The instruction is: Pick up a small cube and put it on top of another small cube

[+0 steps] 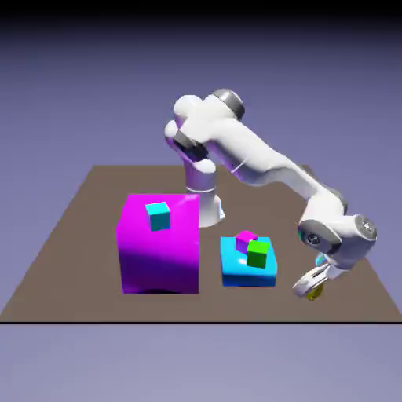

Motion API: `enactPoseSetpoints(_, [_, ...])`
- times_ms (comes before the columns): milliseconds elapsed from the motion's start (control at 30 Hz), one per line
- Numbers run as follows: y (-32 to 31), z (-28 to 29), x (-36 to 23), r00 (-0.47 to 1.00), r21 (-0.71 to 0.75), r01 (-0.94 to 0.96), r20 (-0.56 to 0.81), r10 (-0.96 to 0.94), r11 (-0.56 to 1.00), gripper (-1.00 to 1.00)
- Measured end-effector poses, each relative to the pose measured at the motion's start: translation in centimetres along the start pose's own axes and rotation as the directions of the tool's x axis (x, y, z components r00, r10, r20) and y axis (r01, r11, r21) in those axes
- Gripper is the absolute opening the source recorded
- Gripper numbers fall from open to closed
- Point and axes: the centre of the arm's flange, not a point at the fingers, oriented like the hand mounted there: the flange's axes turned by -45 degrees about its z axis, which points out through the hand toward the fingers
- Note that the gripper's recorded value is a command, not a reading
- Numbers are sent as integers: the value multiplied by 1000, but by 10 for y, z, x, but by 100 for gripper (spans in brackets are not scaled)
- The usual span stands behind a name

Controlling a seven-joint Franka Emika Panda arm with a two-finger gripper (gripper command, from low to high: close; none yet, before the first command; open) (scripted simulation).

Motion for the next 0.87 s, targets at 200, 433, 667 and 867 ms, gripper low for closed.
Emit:
enactPoseSetpoints(200, [-43, -50, 58, 999, -50, -24, 38, 26, 998, -100])
enactPoseSetpoints(433, [-77, -75, 125, 997, -62, -66, 39, 68, 996, -100])
enactPoseSetpoints(667, [-95, -66, 173, 993, -52, -120, -6, 120, 991, -100])
enactPoseSetpoints(867, [-92, 2, 165, 993, -54, -120, -6, 120, 991, 100])
